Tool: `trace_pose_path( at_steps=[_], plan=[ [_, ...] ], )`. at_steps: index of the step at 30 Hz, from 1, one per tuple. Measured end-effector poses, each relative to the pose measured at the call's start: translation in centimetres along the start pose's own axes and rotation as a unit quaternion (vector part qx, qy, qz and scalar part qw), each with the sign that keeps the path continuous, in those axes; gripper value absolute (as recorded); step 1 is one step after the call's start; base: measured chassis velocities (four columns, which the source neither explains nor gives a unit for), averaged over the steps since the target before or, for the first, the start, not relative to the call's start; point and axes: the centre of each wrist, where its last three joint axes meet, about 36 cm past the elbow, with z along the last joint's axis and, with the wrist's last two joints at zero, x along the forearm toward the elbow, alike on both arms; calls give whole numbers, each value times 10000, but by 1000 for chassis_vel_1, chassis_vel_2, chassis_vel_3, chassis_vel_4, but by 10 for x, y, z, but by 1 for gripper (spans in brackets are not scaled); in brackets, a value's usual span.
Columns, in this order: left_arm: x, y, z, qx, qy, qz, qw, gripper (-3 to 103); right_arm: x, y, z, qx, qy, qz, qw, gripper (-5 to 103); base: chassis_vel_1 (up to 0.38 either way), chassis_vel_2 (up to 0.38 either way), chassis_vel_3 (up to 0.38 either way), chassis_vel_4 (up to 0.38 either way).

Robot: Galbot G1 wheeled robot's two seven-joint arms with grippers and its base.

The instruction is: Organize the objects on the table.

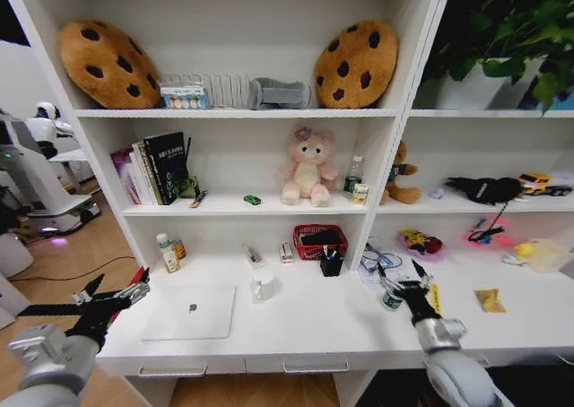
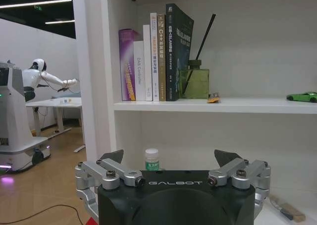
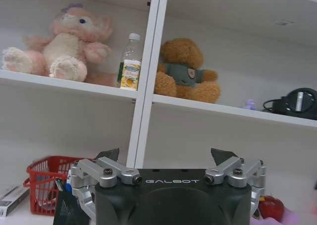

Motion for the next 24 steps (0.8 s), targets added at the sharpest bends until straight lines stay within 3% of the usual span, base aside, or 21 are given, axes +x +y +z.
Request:
trace_pose_path(
  at_steps=[11, 24],
  plan=[
    [0, 0, 0, 0, 0, -2, 10000, 100, 38, -10, 2, -254, -45, 426, 9988, 100, -34, -29, 29, 23],
    [0, 0, 0, 0, 1, -1, 10000, 100, 35, 4, 16, -443, -75, 306, 9985, 100, -194, -191, 191, 197]
  ],
)
